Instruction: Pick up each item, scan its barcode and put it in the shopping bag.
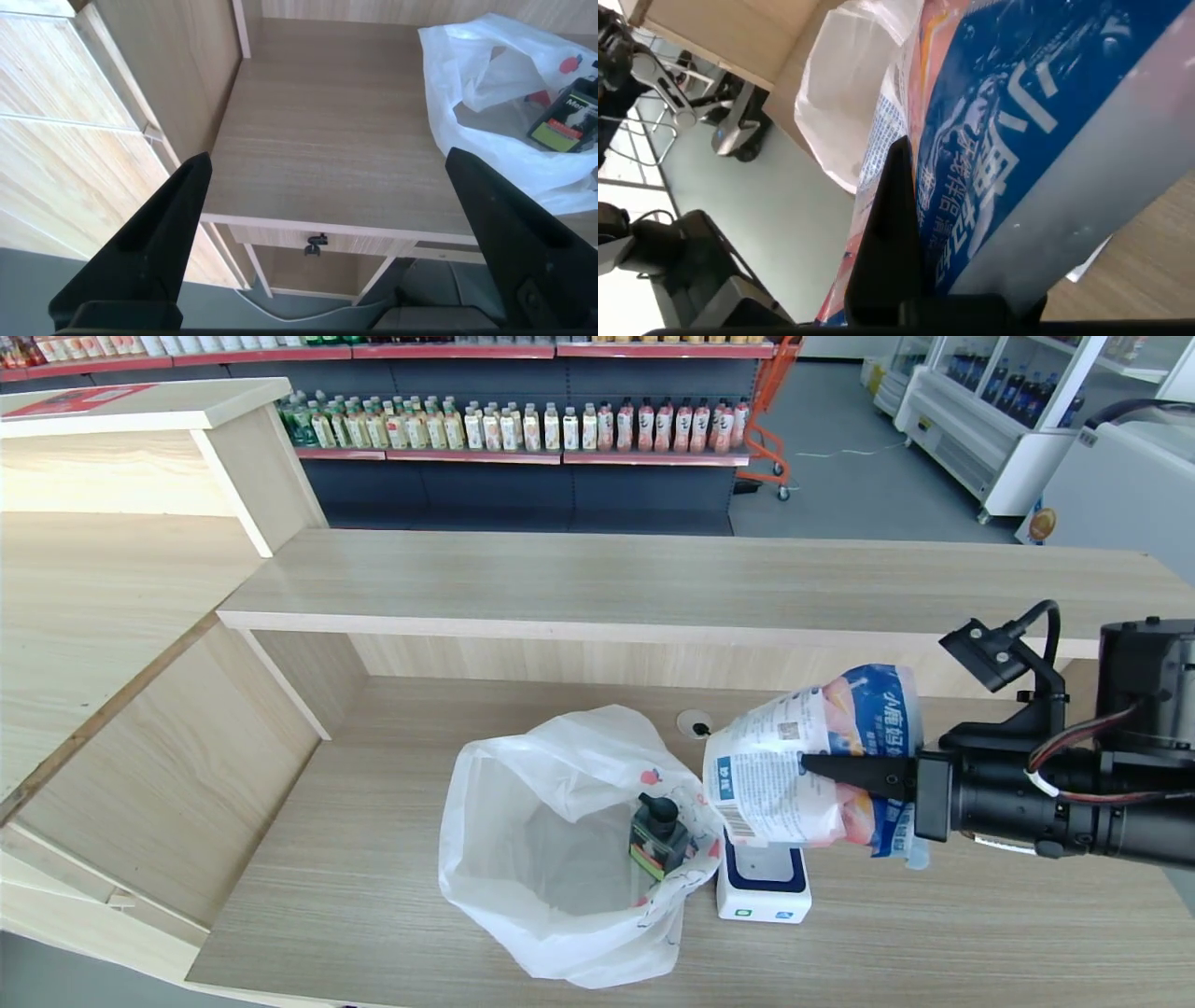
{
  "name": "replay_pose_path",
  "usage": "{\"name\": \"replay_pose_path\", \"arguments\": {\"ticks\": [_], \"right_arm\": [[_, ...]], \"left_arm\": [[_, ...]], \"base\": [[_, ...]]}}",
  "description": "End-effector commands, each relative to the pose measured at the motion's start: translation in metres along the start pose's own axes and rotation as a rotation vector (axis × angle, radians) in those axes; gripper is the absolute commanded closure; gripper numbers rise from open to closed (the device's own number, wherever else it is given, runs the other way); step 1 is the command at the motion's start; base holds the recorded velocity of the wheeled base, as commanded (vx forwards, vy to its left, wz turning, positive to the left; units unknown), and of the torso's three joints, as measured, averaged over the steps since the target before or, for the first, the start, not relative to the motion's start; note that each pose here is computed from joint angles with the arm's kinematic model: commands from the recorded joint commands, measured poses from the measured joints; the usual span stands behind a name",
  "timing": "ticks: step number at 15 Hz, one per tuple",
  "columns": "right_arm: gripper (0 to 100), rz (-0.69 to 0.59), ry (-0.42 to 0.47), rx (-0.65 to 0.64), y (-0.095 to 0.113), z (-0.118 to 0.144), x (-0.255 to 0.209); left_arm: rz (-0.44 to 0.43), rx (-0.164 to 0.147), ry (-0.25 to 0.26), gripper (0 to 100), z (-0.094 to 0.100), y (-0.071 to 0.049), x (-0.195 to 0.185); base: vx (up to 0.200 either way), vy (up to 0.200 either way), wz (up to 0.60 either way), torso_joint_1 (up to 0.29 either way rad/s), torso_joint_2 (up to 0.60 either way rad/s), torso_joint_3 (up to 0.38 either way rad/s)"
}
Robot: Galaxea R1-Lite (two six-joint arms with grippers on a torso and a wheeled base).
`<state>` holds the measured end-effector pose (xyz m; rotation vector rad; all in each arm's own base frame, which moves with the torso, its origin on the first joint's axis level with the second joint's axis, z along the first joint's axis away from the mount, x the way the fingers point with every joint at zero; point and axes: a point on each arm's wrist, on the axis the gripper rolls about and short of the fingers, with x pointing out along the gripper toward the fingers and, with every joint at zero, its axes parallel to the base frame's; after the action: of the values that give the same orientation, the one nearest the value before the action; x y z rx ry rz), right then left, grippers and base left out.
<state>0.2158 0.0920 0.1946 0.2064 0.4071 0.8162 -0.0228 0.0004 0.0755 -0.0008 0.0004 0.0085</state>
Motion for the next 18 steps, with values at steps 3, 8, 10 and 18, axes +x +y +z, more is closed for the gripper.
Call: {"name": "replay_pose_path", "arguments": {"ticks": [3, 8, 10, 18], "right_arm": [[100, 0.038, 0.005, 0.054, 0.012, 0.000, -0.003], [100, 0.056, 0.001, 0.157, 0.018, 0.002, -0.005], [100, 0.064, 0.014, 0.210, 0.019, 0.000, -0.002], [100, 0.108, 0.203, 0.303, 0.030, -0.028, 0.031]], "left_arm": [[0.001, 0.002, 0.000, 0, 0.000, 0.000, 0.000], [0.001, -0.004, 0.000, 0, 0.000, 0.000, 0.000], [0.001, -0.001, 0.000, 0, 0.000, 0.000, 0.000], [0.001, -0.001, 0.000, 0, 0.000, 0.000, 0.000]], "base": [[0.000, 0.000, 0.00, 0.000, 0.00, 0.000], [0.000, 0.120, 0.00, -0.004, 0.00, 0.000], [0.000, 0.200, 0.00, 0.017, 0.01, 0.000], [0.000, 0.000, 0.00, 0.000, 0.00, 0.000]]}}
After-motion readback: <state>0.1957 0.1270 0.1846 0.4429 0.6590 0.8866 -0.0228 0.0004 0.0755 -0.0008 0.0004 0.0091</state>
